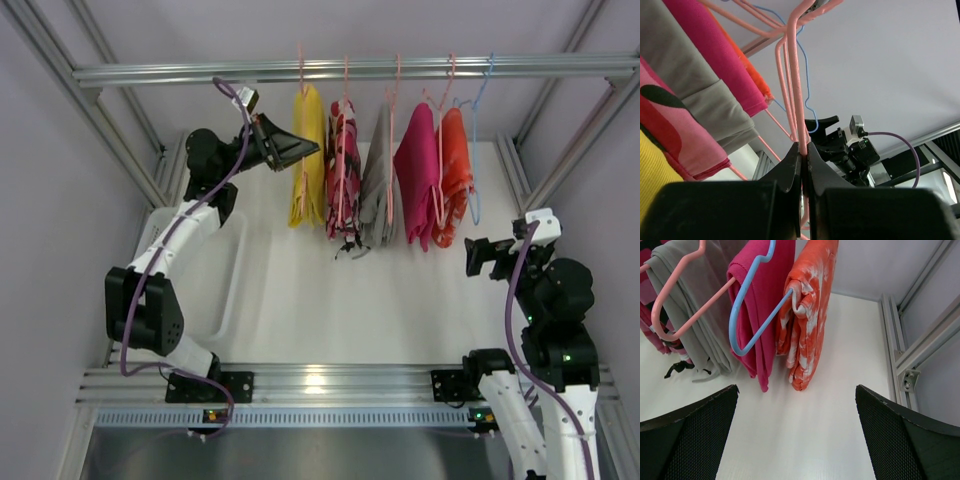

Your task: Remove the trousers from the hanger

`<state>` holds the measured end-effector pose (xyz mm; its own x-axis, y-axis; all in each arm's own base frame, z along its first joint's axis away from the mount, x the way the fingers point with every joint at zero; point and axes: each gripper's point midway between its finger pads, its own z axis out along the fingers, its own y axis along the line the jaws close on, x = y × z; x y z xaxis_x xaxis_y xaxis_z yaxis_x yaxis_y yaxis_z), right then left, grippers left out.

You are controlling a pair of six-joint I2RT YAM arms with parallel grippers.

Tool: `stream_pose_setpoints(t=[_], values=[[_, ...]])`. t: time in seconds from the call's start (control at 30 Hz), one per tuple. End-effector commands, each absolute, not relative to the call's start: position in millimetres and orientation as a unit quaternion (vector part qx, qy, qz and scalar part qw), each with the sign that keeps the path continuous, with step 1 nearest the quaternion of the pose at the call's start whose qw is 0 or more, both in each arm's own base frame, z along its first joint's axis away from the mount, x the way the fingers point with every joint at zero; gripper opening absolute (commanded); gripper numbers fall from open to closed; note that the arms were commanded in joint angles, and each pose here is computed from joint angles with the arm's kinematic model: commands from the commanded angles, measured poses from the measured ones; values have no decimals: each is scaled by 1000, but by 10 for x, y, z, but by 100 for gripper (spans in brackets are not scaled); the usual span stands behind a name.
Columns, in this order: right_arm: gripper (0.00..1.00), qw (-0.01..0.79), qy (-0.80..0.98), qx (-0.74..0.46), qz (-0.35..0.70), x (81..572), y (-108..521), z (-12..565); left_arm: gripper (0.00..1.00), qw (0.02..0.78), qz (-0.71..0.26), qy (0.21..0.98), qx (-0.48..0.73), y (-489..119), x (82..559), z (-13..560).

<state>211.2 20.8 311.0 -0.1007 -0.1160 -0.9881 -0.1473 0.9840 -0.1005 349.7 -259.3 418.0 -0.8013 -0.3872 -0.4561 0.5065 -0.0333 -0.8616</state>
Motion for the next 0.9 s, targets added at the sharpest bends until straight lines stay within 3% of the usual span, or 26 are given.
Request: stream_pose_setpoints(t=[0.0,0.27,0.6,0.87], values=[[100,693,714,-99,19,2141,253,3380,0,460,-703,512,179,-2476,3125,5059],[100,706,694,-129,64,2126,450,3546,0,488,-686,504,194,-2364,2706,5235],[100,733,634,-160,187,2165,875,4129,0,477,-648,563,189,-2239,2218,4780],[86,701,600,-176,342,2340,1429,4610,0,524,-597,590,145,-2051,2053,4590]])
